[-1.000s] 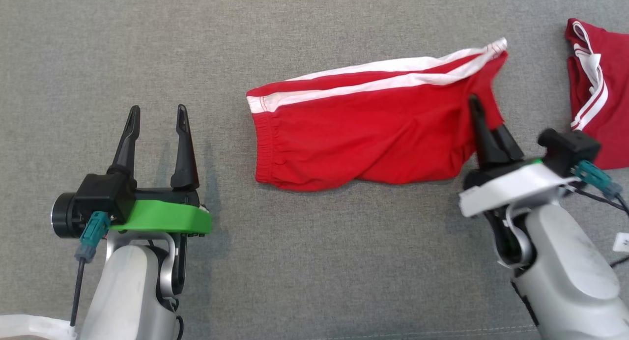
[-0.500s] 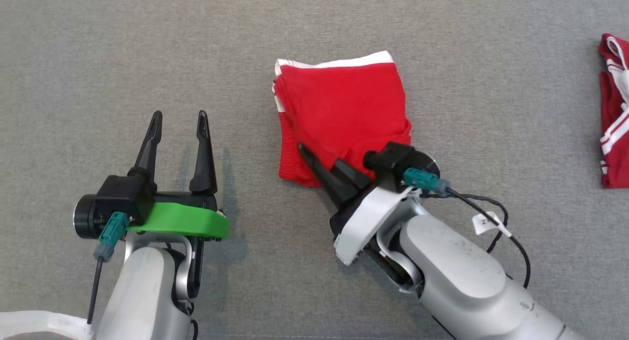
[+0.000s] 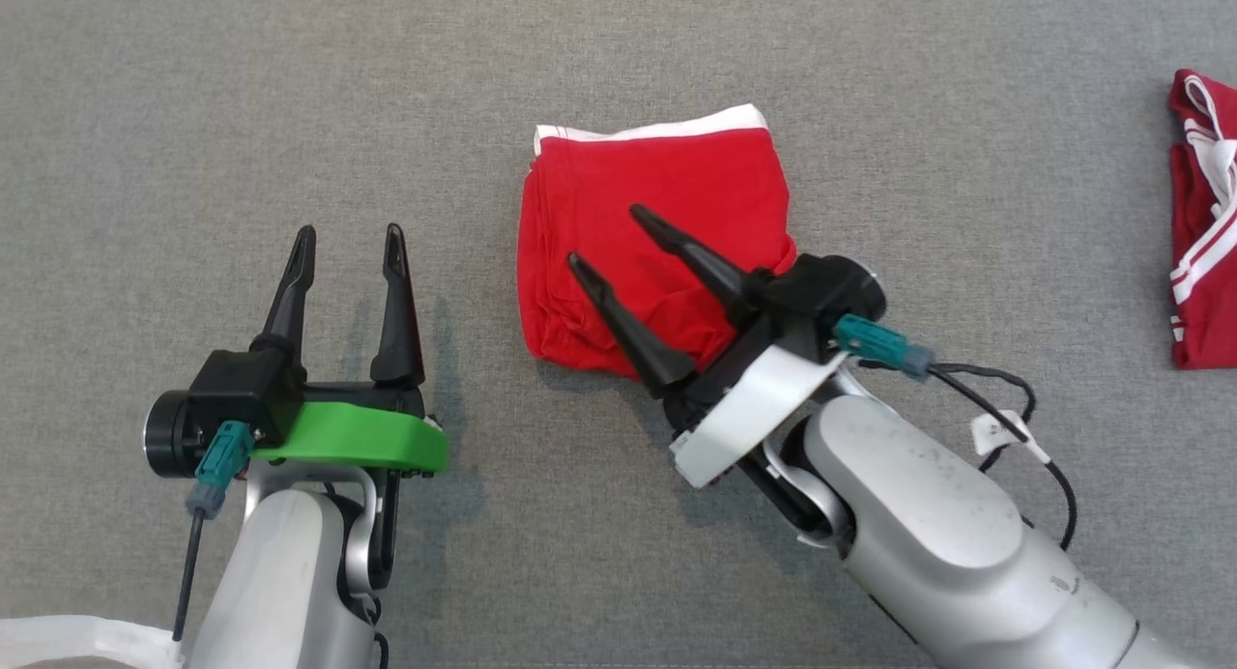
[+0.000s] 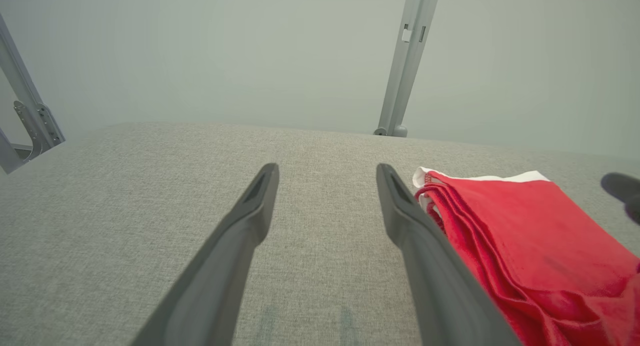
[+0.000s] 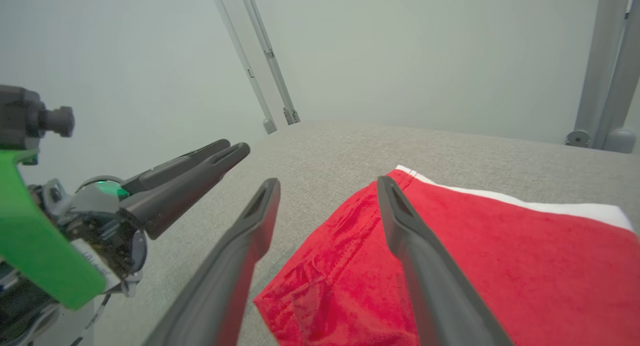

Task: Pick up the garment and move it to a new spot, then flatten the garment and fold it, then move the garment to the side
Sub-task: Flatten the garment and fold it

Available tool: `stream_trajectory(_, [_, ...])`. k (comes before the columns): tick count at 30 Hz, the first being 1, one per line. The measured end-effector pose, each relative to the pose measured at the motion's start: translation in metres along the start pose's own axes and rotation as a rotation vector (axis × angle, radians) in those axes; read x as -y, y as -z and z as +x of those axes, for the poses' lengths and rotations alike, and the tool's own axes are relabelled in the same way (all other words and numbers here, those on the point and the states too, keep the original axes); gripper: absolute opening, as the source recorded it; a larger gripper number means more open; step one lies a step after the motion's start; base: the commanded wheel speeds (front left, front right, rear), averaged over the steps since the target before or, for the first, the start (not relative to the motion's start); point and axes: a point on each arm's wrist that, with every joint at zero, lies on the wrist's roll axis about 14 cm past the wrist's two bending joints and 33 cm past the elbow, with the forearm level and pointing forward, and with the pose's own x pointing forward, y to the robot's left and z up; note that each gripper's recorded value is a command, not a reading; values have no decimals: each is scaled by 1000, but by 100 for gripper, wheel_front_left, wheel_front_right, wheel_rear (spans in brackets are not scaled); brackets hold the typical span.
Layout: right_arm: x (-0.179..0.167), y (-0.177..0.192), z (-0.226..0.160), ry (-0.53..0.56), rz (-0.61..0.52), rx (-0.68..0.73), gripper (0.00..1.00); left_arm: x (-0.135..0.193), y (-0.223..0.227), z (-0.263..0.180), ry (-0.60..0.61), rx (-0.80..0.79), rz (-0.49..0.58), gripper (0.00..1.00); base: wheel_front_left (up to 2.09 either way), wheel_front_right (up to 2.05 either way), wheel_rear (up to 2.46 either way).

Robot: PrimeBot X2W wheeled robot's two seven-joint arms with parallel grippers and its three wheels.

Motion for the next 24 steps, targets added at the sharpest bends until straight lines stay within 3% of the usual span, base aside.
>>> stream_trajectory(7, [65, -57, -47, 232, -96, 160, 100, 6, -7, -1, 17, 18, 19, 100, 0, 0, 0])
stream_trajectory(16, [143, -79, -156, 612, -201, 174, 100, 11, -22, -8, 45, 48, 44, 100, 0, 0, 0])
stream_trajectory(24, [140, -86, -188, 678, -216, 175, 100, 15, -28, -20, 63, 43, 58, 100, 0, 0, 0])
